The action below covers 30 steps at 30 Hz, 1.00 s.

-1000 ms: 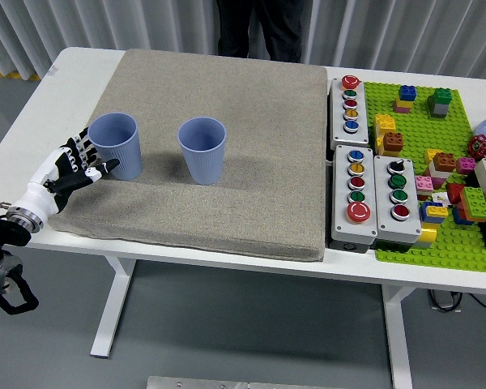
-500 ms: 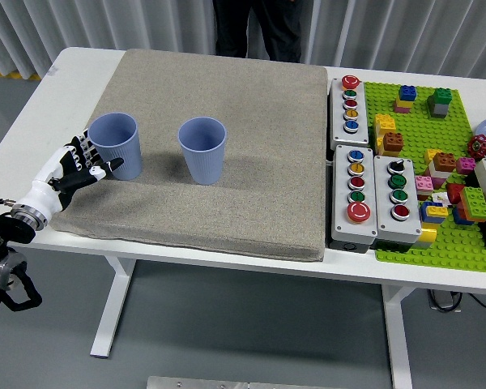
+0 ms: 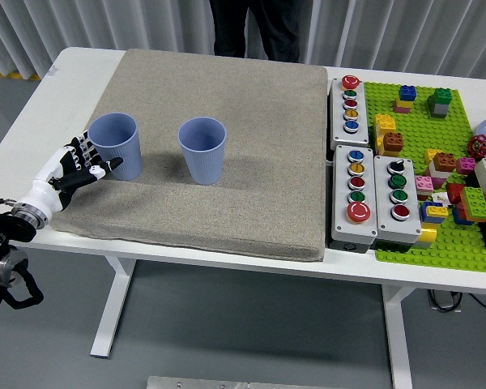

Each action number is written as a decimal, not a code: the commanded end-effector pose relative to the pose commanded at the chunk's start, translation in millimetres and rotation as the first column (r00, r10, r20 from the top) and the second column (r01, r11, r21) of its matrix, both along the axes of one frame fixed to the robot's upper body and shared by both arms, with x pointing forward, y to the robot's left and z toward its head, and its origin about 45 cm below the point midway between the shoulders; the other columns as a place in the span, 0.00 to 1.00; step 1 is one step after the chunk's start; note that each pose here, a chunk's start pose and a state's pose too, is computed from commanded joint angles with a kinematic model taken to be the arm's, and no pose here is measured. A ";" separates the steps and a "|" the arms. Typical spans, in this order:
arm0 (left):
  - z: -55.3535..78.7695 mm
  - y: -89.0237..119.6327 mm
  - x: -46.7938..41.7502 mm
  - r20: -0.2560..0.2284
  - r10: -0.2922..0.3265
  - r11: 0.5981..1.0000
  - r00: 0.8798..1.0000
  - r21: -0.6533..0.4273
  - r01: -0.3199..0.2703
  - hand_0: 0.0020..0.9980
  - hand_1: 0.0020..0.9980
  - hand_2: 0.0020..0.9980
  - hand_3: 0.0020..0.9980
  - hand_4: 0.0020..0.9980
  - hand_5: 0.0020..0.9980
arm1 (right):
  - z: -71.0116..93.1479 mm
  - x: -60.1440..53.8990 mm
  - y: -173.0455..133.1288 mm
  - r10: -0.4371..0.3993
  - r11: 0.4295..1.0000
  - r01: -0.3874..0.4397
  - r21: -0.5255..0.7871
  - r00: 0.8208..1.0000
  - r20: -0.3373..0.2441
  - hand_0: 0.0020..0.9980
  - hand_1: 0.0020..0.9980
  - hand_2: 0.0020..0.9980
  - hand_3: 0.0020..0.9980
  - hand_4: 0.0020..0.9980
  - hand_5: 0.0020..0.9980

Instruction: Pick cup pour cup place

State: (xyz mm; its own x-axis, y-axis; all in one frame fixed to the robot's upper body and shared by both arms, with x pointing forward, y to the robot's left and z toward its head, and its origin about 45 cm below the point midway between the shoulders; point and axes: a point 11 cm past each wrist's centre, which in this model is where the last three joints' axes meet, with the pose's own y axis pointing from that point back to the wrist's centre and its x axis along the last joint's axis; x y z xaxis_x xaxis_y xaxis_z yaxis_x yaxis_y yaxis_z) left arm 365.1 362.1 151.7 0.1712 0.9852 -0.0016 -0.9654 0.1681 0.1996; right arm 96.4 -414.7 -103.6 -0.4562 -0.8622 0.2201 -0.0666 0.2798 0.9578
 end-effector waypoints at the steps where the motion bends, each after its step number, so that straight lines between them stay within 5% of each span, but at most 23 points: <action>1: -0.3 -0.6 0.2 -0.001 -0.001 1.000 1.000 0.000 0.001 0.98 0.99 1.00 1.00 0.93 0.20 | 0.0 -0.3 -0.1 0.001 1.000 -0.001 0.000 1.000 -0.001 0.72 0.69 0.73 0.70 0.31 0.31; 30: 2.8 -10.9 10.4 0.007 -0.014 1.000 1.000 -0.004 0.014 0.97 0.99 1.00 1.00 0.93 0.21 | 0.9 2.3 -1.2 0.003 1.000 -0.002 -0.002 1.000 0.004 0.72 0.69 0.74 0.70 0.31 0.32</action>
